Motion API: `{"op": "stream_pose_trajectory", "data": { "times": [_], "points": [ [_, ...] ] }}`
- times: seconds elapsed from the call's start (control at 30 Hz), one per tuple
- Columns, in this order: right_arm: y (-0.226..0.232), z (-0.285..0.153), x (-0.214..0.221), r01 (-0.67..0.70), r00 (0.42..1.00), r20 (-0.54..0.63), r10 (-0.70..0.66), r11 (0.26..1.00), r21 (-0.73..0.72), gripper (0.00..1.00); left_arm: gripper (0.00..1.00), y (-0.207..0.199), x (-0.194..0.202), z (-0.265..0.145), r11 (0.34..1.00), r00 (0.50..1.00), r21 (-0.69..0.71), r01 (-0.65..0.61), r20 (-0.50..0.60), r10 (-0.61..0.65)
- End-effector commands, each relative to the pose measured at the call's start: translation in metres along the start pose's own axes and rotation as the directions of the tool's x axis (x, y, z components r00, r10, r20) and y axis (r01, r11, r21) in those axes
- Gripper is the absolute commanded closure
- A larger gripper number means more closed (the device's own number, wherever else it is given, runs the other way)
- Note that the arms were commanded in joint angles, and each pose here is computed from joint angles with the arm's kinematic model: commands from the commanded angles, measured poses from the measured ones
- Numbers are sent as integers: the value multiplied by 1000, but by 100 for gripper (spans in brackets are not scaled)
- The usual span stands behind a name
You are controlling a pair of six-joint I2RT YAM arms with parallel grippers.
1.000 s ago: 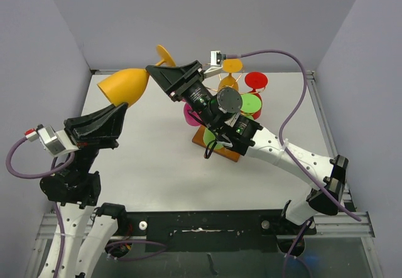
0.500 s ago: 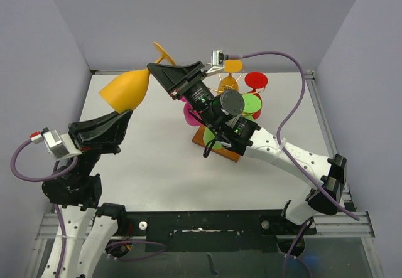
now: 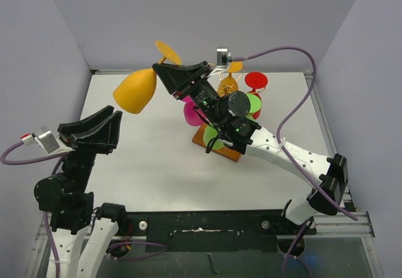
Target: Place the wine glass upside down on the wine glass rack
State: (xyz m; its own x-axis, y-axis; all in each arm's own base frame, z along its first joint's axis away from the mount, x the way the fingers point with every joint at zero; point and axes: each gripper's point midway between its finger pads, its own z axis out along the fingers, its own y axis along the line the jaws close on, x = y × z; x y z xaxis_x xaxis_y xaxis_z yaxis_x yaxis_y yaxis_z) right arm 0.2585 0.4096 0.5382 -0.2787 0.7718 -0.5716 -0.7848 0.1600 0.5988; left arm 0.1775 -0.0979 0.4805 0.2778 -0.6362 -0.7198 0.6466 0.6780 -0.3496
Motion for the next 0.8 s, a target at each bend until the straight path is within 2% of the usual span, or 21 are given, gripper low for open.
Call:
{"op": "stream_pose_trajectory", "data": {
  "times": [0.0,0.3,0.5,0.77],
  "points": [
    [48,-10,-39,246,969,83,-234,953,-177,100,59,17,-20,-19,973,999,-228,40,-3,-42],
    [31,-10,18,438,884,-47,-465,860,-263,100,53,6,-73,-50,876,991,-463,131,27,-133],
    [22,-18,60,556,786,-104,-610,770,-314,100,45,-20,-95,-51,883,979,-426,199,53,-196],
    [11,-34,87,626,698,-132,-704,689,-365,100,45,-41,-102,-44,890,959,-358,281,63,-278]
  ]
}}
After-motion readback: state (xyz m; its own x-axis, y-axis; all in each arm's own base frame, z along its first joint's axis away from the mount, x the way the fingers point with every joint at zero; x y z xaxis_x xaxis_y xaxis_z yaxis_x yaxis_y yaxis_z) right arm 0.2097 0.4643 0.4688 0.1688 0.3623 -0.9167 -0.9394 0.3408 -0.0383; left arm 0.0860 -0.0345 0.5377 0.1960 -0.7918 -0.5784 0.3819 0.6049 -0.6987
